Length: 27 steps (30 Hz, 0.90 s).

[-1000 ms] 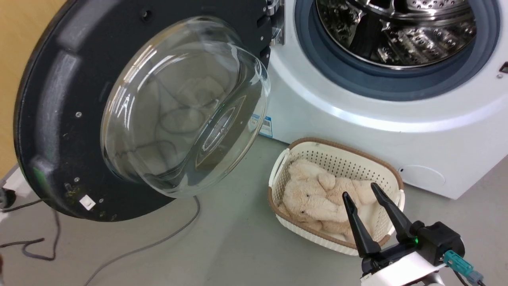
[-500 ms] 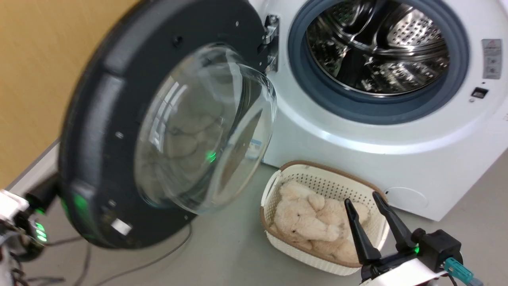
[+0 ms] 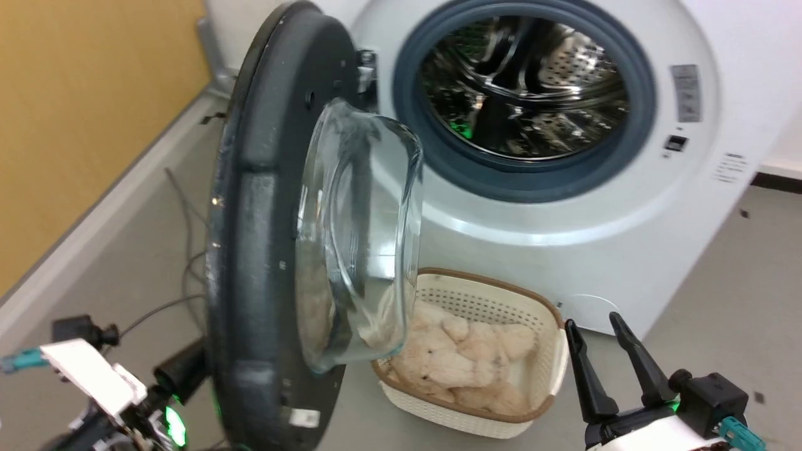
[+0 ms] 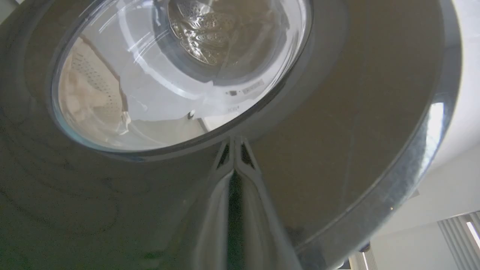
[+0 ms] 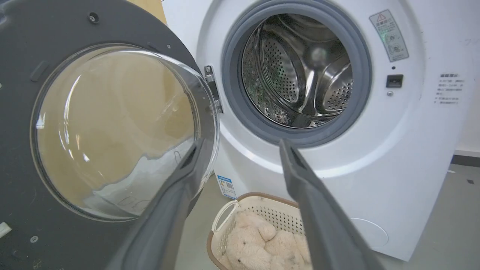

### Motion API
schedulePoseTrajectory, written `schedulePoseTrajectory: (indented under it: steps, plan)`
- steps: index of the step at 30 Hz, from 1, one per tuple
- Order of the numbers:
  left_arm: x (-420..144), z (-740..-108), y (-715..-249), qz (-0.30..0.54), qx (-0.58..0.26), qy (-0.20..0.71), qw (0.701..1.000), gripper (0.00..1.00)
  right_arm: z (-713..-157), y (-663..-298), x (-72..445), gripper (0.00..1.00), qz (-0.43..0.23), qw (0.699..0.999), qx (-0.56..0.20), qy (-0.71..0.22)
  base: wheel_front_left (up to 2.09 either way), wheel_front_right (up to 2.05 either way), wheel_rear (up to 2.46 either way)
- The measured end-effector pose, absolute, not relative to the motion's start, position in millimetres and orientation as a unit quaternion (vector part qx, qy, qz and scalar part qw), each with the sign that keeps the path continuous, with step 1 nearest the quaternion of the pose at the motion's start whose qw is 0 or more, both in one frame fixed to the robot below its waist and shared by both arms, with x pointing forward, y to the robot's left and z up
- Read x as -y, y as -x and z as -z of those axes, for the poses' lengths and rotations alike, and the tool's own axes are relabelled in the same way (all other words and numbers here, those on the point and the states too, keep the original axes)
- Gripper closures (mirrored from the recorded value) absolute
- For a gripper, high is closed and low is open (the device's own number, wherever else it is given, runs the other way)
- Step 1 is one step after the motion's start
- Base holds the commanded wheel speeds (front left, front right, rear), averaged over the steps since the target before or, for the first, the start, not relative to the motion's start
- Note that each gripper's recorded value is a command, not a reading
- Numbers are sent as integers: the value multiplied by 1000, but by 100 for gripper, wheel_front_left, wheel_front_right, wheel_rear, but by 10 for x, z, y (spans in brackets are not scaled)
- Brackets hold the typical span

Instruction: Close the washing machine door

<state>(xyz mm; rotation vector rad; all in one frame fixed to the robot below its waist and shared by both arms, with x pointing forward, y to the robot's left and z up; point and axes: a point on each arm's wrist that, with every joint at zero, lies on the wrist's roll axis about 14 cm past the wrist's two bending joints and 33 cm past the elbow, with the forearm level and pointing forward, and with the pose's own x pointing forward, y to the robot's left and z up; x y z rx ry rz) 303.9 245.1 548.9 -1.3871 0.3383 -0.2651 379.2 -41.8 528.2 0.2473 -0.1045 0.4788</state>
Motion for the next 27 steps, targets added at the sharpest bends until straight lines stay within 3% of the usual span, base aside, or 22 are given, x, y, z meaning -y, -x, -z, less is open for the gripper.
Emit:
schedulePoseTrajectory:
  steps: [6,14,27]
  plan:
    - [-1877,-5481,-3120,186,-202,643,715,100,-5262,-3782,719,0,-193,972,55,-120,0,0,0]
    - [-1012,-5431,-3320,262,-252,670,647,100,-5193,-3722,1122,0,-133,983,52,-118,0,0,0]
    - [-77,-5128,-3959,271,-292,711,579,100,-5068,-3502,1898,0,-10,994,41,-104,0,0,0]
